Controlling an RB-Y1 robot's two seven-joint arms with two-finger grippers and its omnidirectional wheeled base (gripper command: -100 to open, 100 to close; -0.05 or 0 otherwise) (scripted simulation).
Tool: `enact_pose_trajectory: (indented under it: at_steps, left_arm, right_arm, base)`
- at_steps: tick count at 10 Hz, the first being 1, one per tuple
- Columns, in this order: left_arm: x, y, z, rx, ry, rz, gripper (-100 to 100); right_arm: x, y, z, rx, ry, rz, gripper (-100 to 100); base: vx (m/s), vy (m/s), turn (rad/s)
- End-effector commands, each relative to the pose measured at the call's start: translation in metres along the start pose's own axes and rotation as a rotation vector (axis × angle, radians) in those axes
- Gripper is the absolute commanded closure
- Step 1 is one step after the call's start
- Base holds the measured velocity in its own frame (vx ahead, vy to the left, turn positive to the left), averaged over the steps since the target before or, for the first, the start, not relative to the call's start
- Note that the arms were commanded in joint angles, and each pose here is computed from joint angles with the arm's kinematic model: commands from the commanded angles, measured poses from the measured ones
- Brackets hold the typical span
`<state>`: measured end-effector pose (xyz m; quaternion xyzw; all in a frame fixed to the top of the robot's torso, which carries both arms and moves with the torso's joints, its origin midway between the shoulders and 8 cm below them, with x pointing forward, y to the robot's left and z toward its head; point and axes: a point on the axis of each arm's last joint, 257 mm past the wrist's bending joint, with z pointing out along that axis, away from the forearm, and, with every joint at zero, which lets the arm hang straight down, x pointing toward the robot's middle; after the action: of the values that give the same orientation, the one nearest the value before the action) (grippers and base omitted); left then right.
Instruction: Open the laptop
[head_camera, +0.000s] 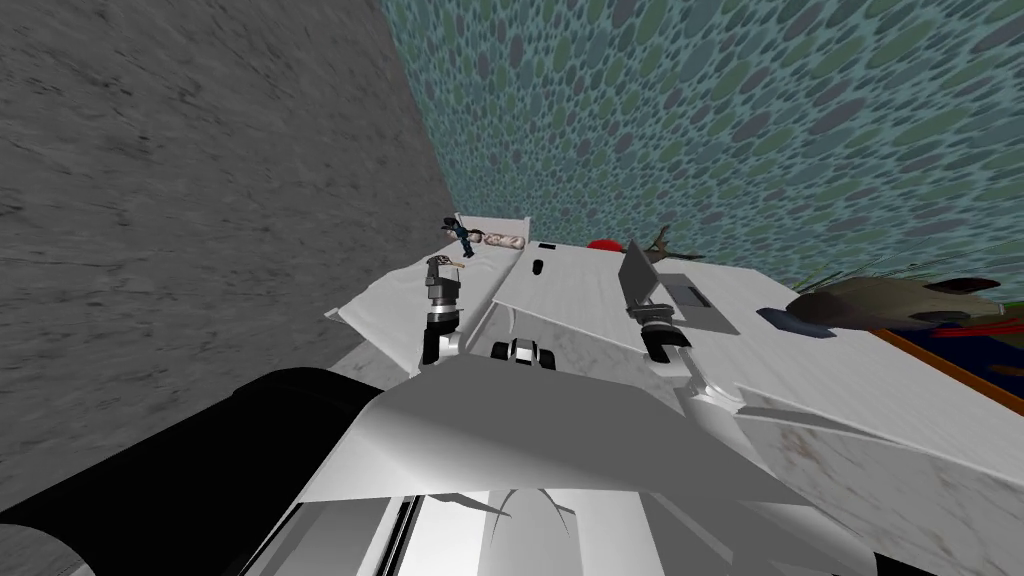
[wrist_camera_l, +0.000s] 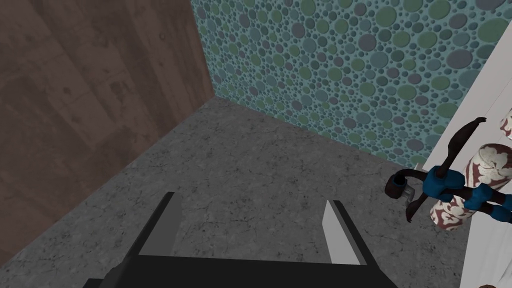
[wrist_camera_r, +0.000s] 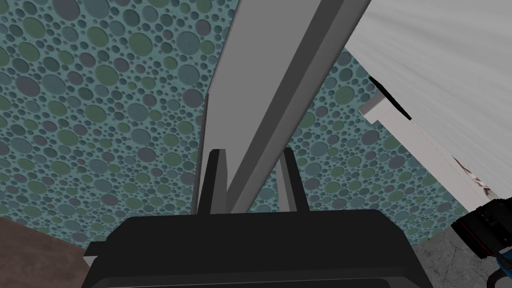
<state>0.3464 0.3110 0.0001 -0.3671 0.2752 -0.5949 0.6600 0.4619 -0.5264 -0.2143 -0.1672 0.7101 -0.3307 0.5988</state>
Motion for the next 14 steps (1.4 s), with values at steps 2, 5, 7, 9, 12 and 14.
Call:
enact_pose_trajectory:
  at_steps: [2,5,7,9,12,14]
  left_arm:
    - [0.000,0.000,0.000,0.000,0.000,0.000,0]
    - [0.000,0.000,0.000,0.000,0.000,0.000,0]
    - [0.000,0.000,0.000,0.000,0.000,0.000,0]
    - [0.000,0.000,0.000,0.000,0.000,0.000,0]
    - [0.000,0.000,0.000,0.000,0.000,0.000,0]
    - [0.000,0.000,0.000,0.000,0.000,0.000,0]
  right_arm:
    - [0.027,-0.043,0.005,0.094,0.058,0.068,100]
    - [0.054,-0.080,0.005,0.183,0.113,0.145,100]
    - [0.069,-0.099,0.003,0.231,0.140,0.188,100]
    - [0.084,-0.117,0.000,0.279,0.166,0.232,100]
    - [0.114,-0.146,-0.010,0.368,0.217,0.327,100]
    - [0.143,-0.164,-0.020,0.443,0.264,0.427,100]
  base:
    - [-0.198,-0.126,0.402]
    - [-0.175,-0.094,0.329]
    - [-0.128,-0.040,0.281]
    - [-0.215,-0.053,0.355]
    - [-0.207,-0.063,0.392]
    - [-0.217,0.013,0.415]
